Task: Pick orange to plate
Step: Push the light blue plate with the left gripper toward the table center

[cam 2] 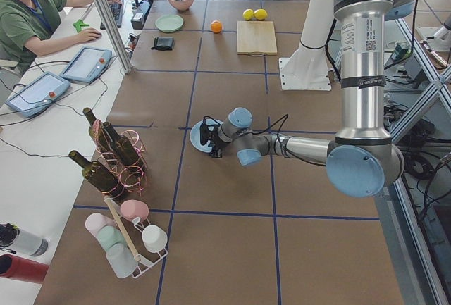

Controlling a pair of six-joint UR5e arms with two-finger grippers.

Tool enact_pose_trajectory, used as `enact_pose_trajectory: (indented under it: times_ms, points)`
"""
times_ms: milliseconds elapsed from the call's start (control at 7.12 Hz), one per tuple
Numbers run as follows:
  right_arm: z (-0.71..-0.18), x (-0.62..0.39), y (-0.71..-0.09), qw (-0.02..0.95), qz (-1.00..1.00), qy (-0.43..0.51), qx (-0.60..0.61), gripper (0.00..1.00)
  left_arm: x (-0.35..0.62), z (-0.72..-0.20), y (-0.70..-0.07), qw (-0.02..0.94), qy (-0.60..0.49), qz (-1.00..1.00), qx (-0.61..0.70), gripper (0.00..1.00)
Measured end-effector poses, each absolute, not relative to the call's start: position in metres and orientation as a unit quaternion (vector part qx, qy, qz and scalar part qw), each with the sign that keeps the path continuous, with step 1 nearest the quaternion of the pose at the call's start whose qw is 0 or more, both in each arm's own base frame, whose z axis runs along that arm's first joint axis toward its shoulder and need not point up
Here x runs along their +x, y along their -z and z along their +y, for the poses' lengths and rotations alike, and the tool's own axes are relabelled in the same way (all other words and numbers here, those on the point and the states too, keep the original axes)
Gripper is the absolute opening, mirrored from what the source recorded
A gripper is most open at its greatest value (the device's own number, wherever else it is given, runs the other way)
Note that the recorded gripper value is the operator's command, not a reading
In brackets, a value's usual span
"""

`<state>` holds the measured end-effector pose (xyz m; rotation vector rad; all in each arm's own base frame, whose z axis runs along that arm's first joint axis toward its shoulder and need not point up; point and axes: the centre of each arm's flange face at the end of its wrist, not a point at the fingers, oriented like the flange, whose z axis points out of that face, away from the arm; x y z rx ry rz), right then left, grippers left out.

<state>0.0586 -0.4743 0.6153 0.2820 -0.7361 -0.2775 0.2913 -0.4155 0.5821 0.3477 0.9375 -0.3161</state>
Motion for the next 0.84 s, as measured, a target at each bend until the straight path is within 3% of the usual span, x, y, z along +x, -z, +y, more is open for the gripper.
enact_pose_trajectory:
  times_ms: [421, 843]
  points:
    - [-0.474, 0.059, -0.616, 0.914, -0.357, 0.135, 0.137, 1.00, 0.295, -0.417, -0.579, 0.865, 0.148, 0.449, 0.168, 0.00]
    - [-0.474, 0.059, -0.616, 0.914, -0.357, 0.135, 0.137, 1.00, 0.299, -0.418, -0.518, 0.839, 0.131, 0.496, 0.181, 0.00]
